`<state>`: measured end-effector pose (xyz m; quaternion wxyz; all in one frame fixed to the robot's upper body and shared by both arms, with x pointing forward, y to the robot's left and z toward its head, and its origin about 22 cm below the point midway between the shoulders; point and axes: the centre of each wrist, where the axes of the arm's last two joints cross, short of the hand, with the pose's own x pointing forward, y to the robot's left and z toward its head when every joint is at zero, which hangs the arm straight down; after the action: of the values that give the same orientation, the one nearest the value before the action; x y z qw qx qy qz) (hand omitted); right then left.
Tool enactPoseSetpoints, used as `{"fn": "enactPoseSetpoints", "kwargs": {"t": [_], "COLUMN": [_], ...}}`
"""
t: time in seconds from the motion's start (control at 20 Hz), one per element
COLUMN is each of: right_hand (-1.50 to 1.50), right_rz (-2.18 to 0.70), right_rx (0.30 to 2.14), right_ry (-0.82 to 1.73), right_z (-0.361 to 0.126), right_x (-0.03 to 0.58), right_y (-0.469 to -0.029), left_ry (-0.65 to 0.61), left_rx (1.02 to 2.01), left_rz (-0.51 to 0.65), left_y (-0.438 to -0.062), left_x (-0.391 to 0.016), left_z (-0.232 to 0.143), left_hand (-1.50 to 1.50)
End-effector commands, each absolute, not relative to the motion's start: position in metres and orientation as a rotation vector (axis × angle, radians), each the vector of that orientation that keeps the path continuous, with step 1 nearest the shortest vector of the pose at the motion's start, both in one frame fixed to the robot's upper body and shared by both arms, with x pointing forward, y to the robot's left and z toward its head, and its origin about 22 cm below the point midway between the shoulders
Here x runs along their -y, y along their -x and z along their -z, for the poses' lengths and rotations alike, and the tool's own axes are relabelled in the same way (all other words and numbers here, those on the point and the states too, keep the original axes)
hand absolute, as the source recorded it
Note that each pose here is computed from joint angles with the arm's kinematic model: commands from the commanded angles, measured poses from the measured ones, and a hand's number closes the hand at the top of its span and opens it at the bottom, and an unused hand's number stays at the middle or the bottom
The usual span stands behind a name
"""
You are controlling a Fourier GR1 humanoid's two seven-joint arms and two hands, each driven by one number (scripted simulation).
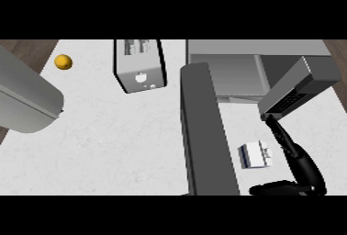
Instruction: Pick up the milk, place it into the microwave and close the microwave
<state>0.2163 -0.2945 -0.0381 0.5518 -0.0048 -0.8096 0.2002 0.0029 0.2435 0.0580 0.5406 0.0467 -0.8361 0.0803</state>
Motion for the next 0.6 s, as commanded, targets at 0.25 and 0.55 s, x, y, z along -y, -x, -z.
{"fn": "enactPoseSetpoints", "kwargs": {"t": [0.25, 0.55], "right_hand": [-1.50, -1.50], "right_rz": [-0.533, -0.553], "right_rx": [1.867, 1.832], "right_ry": [-0.058, -0.062], "right_z": [0.074, 0.102], "right_x": [0.310, 0.308], "right_y": [-0.232, -0.231], "left_ry": [-0.111, -0.109], "left_rx": [1.987, 1.979], "left_rz": [-0.189, -0.190], "left_y": [0.008, 0.013], "left_x": [-0.241, -0.243], "left_z": [-0.057, -0.065], "left_hand": [-1.50, -1.50]}}
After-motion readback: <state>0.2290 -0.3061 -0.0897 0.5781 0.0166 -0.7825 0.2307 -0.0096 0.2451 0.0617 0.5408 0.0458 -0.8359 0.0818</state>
